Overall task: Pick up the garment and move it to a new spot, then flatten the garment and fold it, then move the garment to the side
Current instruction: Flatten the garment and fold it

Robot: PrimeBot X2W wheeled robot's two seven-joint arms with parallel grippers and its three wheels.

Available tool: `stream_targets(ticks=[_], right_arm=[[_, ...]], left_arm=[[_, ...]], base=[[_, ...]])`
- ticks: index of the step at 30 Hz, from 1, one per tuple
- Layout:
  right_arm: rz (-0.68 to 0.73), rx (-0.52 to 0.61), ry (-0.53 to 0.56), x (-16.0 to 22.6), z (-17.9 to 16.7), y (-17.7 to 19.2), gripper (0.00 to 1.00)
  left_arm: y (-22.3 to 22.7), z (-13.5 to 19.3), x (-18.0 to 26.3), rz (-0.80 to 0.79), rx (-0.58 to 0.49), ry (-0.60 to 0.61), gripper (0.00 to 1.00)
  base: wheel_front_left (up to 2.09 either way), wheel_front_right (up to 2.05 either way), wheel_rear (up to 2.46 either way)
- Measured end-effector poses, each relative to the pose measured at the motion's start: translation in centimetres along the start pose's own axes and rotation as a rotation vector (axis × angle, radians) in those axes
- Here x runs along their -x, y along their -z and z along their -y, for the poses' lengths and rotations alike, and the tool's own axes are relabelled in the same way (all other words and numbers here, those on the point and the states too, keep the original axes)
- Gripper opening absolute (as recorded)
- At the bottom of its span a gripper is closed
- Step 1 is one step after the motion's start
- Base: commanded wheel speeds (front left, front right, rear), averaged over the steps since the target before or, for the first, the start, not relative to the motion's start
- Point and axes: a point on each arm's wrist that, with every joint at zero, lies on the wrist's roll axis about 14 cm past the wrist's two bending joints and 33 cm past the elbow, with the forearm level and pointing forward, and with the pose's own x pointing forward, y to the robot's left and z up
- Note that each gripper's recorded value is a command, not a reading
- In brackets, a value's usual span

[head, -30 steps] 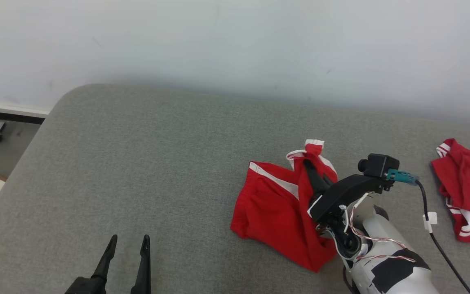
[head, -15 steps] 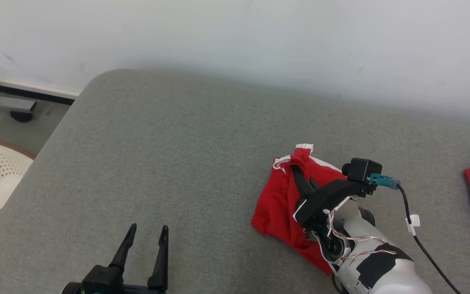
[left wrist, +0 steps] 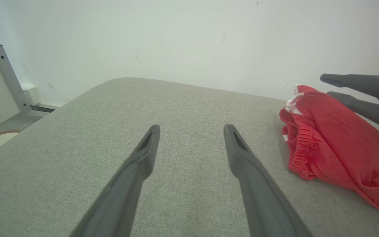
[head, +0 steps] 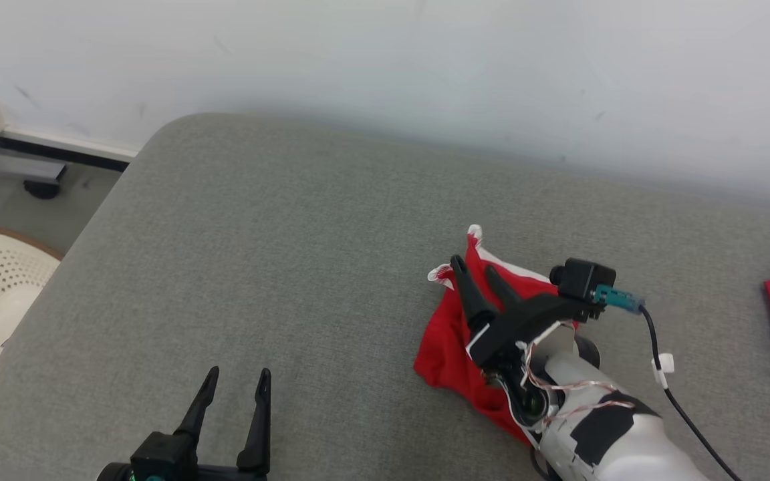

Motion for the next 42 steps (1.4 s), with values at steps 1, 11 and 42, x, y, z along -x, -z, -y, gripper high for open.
stream_targets(ticks=[1,11,42], right_arm=[[0.016,-0.003,-0.005,0.0,-0.3,-0.6,1.00],[0.308,0.087,0.095,3.5,5.4,-11.0,1.00],[-0.011,0.313,0.156,4.6,8.5,2.7,0.00]], left_arm=[[0.0,0.0,0.0,0.001,0.001,0.001,1.00],[-0.4,0.8,-0.4,0.019,0.008,0.025,1.00],[0.5,-0.3,-1.2,-0.018,-0.020,-0.001,1.00]], base=[[0.00,0.00,0.00],[0.00,0.00,0.00],[0.00,0.00,0.00]])
